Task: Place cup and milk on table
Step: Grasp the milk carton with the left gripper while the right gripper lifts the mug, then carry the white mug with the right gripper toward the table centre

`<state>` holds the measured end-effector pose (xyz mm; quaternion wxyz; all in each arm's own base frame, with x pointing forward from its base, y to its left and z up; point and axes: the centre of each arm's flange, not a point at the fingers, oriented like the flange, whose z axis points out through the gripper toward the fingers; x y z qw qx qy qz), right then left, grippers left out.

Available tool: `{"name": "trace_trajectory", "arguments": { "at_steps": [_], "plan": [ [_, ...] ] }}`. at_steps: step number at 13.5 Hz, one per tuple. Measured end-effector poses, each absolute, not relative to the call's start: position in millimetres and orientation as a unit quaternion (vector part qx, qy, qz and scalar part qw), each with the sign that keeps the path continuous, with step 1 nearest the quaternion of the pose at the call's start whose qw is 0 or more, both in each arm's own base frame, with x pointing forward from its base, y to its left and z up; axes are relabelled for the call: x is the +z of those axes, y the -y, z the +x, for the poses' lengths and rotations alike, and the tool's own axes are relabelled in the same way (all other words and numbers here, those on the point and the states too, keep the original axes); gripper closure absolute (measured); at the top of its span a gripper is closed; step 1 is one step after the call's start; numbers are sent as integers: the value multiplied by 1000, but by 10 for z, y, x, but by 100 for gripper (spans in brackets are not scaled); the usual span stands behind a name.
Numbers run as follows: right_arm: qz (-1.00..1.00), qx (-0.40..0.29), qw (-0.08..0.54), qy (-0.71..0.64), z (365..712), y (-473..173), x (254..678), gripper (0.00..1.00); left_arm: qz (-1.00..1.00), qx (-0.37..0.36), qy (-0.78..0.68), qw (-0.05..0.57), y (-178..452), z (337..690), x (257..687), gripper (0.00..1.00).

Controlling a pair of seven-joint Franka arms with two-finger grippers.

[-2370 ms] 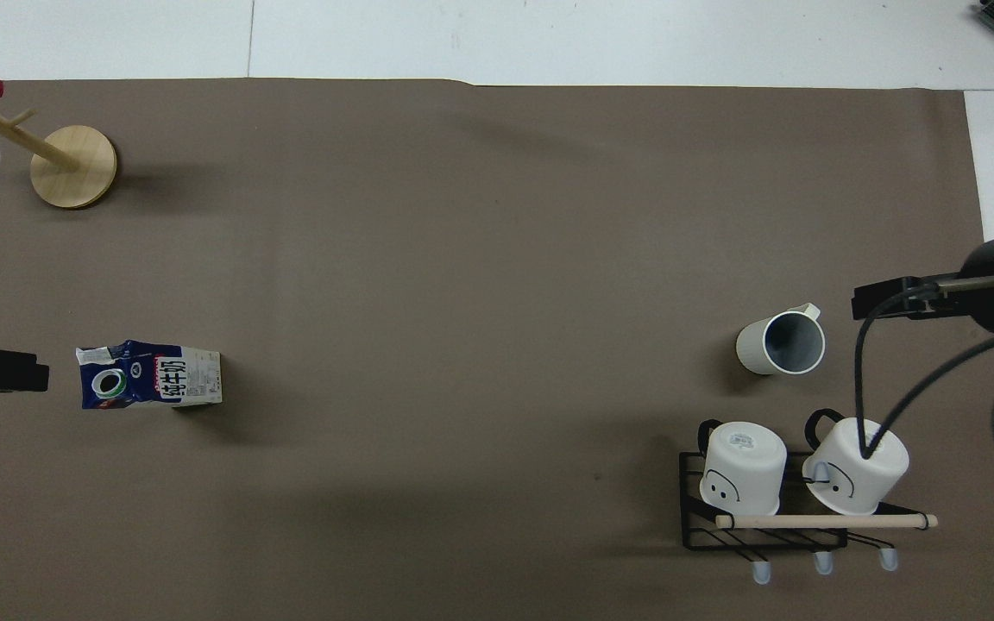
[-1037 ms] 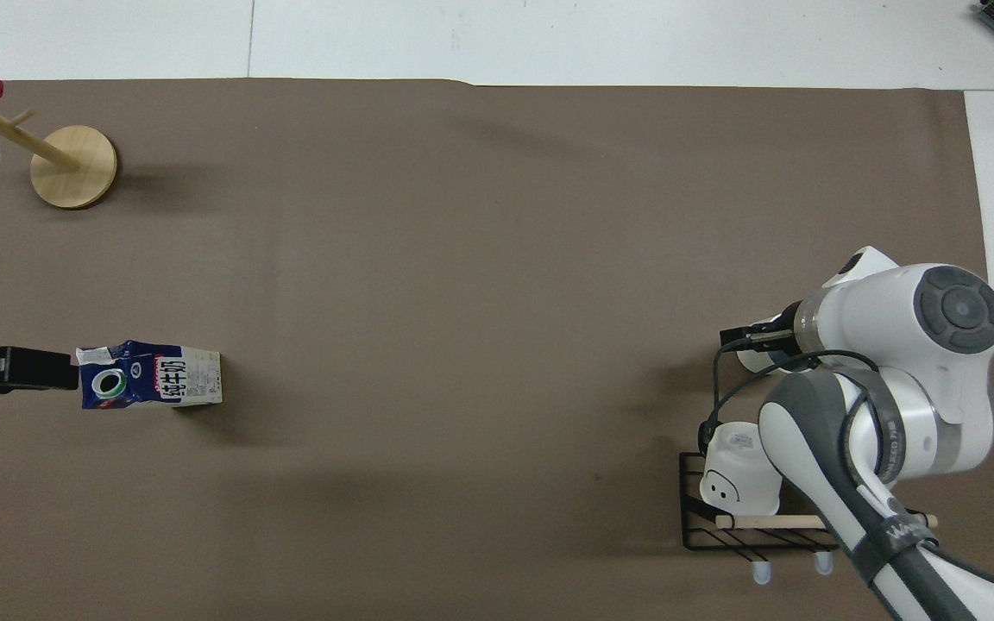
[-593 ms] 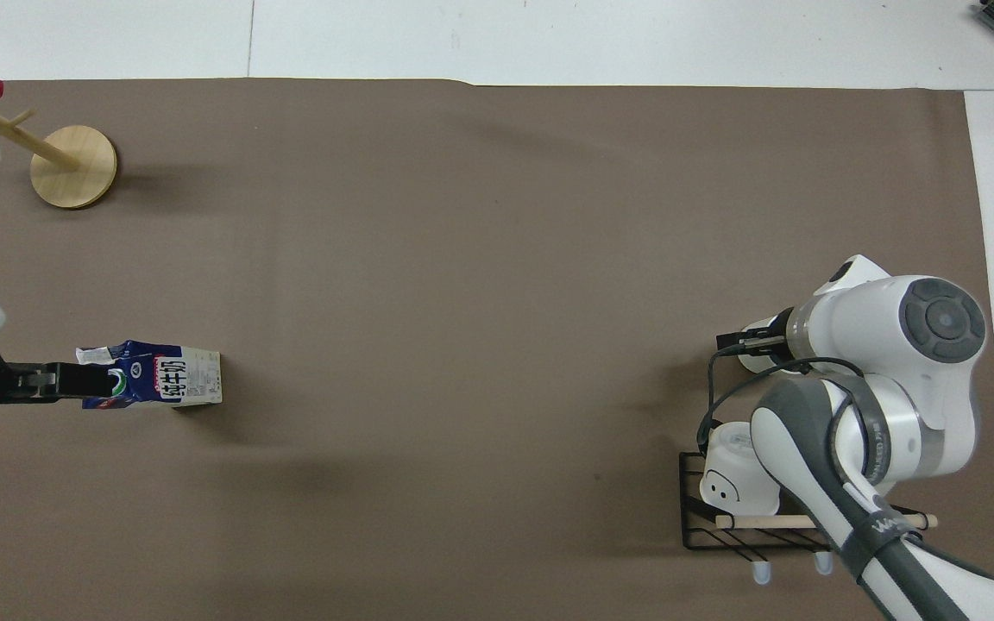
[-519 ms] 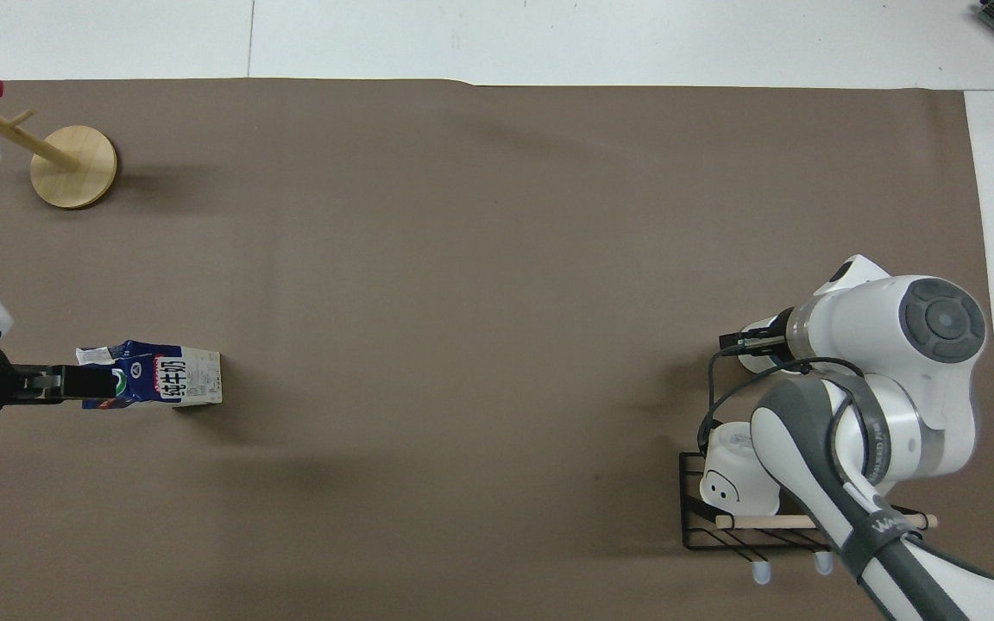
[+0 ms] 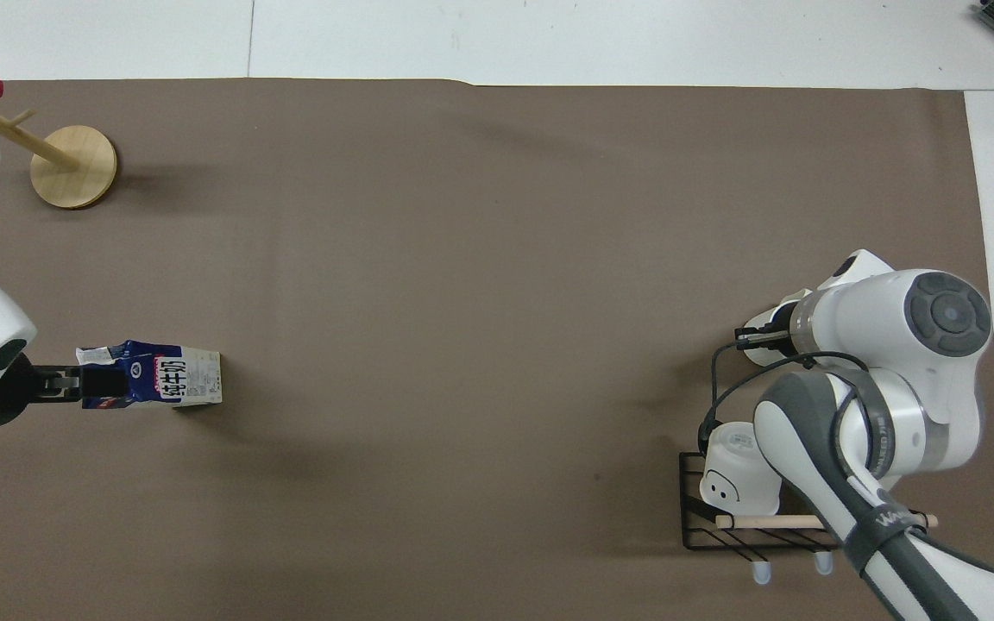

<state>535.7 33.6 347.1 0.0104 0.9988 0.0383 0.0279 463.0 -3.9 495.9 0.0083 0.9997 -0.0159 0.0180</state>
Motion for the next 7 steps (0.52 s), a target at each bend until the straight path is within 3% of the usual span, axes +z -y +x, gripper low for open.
{"name": "trace_trajectory", "arguments": {
  "at_steps": [7],
  "plan": [
    [997,53,3,59,5657,-633,3994,96,999,29,17,7,52,4594,4673,0]
  ]
}}
